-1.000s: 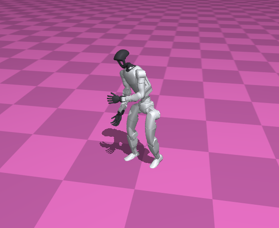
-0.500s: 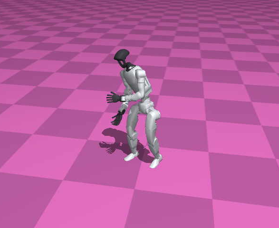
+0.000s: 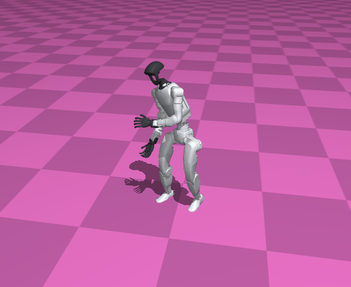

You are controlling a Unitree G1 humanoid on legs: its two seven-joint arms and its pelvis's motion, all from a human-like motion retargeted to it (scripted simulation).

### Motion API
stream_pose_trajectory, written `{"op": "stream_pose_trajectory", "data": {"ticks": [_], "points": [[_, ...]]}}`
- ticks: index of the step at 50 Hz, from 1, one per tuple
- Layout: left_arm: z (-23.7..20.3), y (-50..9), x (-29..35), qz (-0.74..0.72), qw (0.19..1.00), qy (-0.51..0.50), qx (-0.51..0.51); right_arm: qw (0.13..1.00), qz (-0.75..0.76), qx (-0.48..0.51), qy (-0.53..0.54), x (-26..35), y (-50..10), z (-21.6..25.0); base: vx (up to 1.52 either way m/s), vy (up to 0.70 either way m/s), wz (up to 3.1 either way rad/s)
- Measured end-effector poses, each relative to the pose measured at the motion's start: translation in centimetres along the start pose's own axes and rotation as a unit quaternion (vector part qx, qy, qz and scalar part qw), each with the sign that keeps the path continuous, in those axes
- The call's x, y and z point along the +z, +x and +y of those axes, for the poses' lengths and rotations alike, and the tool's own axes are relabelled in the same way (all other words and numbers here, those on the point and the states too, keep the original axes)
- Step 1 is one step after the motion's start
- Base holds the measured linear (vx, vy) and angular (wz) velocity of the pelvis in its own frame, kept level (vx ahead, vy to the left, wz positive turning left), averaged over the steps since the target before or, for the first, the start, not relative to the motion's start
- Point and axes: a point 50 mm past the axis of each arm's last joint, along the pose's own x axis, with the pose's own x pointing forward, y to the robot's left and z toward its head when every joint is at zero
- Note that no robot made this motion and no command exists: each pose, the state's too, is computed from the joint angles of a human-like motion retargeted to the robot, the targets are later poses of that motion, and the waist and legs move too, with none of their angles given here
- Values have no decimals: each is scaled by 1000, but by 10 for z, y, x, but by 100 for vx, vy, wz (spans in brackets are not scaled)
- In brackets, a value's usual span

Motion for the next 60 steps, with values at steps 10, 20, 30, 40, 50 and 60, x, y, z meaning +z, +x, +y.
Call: {"op": "stream_pose_trajectory", "data": {"ticks": [10, 20, 30, 40, 50, 60], "points": [[0, 0, 1, -7, 1000, 30, 4, 1000, -8, 2, 6, 2, -1, 0, 0, 0, 0], [-1, -1, -2, -4, 998, 59, 9, 1000, -7, 6, 9, 1, -3, 0, 0, 0, 0], [-2, -3, -6, 6, 997, 81, 15, 1000, -1, 10, 14, -3, -5, 0, 0, 0, 0], [-3, -6, -8, 14, 995, 96, 18, 1000, 7, 11, 15, -7, -7, -2, 0, 0, 0], [-6, -9, -11, 20, 994, 109, 17, 1000, 14, 8, 5, -10, -8, -3, 0, 0, 0], [-9, -11, -12, 22, 992, 121, 10, 1000, 21, 5, -7, -13, -8, -4, 0, 0, 0]]}}
